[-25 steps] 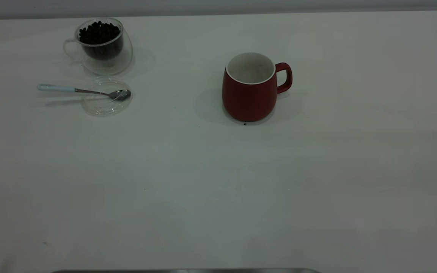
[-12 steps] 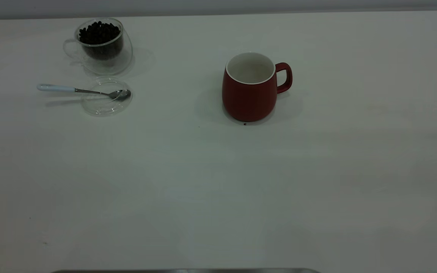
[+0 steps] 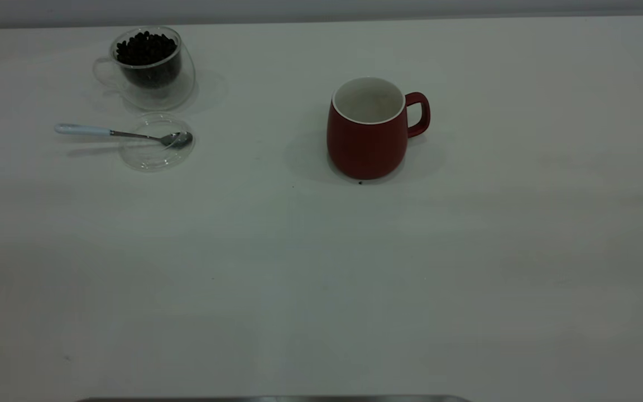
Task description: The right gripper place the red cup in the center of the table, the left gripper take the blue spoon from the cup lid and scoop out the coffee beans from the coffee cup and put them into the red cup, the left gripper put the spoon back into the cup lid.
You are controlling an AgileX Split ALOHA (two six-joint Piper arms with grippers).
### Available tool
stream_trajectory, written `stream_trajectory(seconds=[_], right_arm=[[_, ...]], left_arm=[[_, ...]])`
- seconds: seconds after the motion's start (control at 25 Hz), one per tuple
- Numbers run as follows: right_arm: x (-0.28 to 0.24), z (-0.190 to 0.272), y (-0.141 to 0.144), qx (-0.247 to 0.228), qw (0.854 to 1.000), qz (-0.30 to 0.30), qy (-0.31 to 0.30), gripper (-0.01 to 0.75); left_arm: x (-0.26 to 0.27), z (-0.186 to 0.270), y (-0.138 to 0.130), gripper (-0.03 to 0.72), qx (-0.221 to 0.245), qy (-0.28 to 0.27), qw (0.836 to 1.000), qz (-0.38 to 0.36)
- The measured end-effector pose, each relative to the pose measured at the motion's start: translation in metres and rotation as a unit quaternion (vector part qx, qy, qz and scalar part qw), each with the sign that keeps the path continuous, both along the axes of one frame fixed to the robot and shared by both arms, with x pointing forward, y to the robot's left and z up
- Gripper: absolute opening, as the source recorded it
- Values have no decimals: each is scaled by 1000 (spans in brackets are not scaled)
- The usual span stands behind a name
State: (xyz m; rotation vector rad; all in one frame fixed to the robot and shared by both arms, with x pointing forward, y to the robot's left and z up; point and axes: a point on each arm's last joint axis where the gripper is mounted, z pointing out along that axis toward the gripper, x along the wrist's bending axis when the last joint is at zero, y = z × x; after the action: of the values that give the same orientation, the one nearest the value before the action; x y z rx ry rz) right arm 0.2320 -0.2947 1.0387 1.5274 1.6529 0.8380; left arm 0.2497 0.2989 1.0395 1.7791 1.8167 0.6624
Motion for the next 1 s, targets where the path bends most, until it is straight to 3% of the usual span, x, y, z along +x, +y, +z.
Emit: stream_trajectory(seconds=[0.6,1.0], right_arm=[[0,0,0,0,1000,0,0,546],[0,0,0,0,1000,0,0,546]], left_arm=[[-26,-7,2,476,12,-80,997,8],[-28,-7,1,476,16,-85,996,-8]])
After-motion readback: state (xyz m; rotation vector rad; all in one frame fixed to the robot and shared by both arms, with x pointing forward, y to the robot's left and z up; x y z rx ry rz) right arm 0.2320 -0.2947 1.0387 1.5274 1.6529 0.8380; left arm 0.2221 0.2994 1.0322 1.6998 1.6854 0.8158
